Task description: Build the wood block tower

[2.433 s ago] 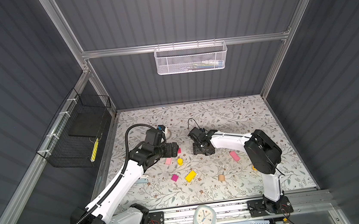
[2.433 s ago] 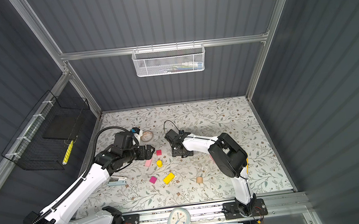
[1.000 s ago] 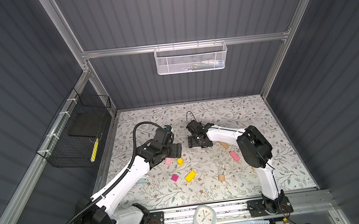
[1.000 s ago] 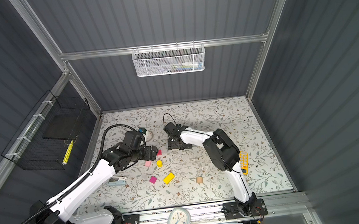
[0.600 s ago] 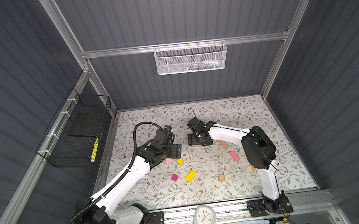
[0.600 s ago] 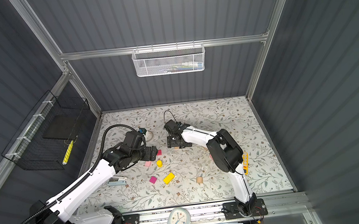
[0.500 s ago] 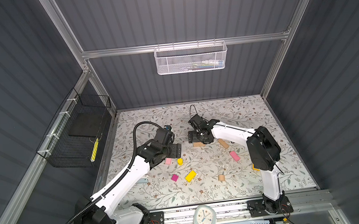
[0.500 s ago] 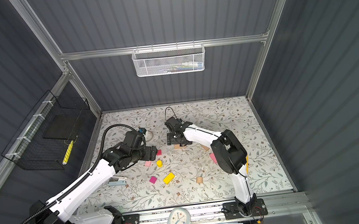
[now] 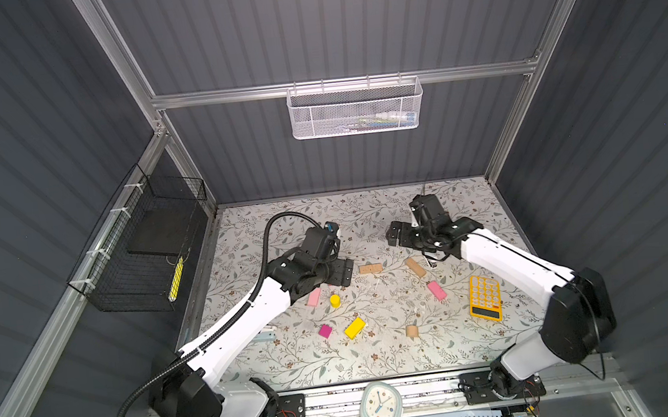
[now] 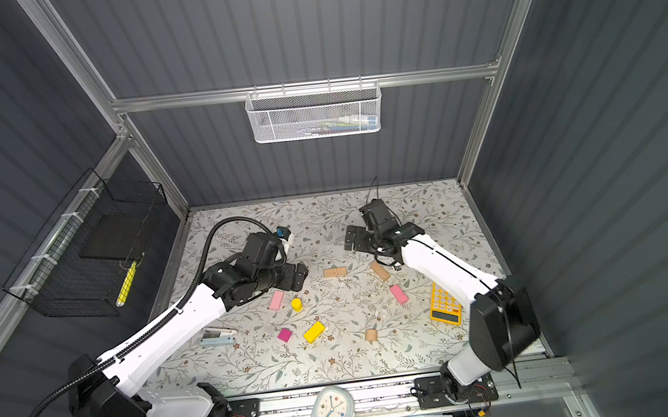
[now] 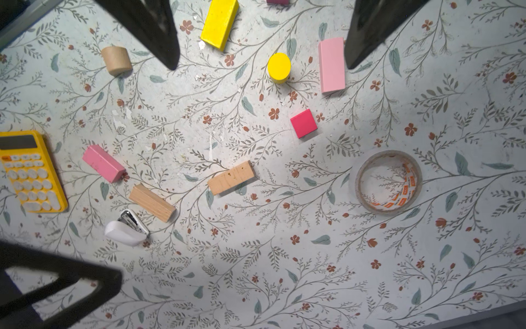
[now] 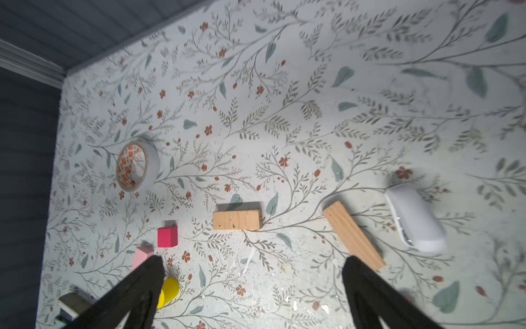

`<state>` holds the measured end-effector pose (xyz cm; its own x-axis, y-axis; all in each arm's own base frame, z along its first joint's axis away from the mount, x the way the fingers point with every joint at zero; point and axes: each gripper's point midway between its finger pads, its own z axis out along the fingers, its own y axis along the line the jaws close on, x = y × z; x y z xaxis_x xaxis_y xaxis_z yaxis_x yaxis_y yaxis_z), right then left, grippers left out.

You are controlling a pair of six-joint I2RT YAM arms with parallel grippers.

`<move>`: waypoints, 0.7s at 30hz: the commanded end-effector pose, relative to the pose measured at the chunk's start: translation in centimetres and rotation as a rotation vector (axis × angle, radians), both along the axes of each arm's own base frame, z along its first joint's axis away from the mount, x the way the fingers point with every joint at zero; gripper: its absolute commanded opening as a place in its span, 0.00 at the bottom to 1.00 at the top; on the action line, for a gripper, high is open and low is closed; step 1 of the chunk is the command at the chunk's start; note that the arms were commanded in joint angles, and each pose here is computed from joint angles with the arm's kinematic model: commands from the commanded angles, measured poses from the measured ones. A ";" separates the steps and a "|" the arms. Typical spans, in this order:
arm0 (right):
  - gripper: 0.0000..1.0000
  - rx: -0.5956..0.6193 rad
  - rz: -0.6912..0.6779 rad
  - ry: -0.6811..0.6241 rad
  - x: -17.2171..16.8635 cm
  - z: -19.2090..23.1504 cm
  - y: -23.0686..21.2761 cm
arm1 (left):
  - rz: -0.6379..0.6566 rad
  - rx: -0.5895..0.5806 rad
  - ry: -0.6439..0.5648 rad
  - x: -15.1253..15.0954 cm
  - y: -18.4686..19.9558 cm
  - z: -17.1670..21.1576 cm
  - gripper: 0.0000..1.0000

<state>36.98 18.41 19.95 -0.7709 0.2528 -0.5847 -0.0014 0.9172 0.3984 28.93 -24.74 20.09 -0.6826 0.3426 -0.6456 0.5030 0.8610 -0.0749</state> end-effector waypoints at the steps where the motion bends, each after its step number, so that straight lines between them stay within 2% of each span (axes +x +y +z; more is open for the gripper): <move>1: 0.99 0.000 0.023 -0.045 -1.8 1.5 -1.2 | -0.132 0.013 -0.025 -0.2 -2.7 0.6 0.91; 11: 0.99 0.071 -0.067 -0.145 -7.1 3.6 -6.4 | -0.453 0.058 -0.015 -0.3 -11.4 -1.8 0.92; 21: 0.99 0.093 -0.114 -0.122 -10.5 1.9 -8.4 | -0.617 0.130 0.005 1.3 -17.6 -5.6 0.93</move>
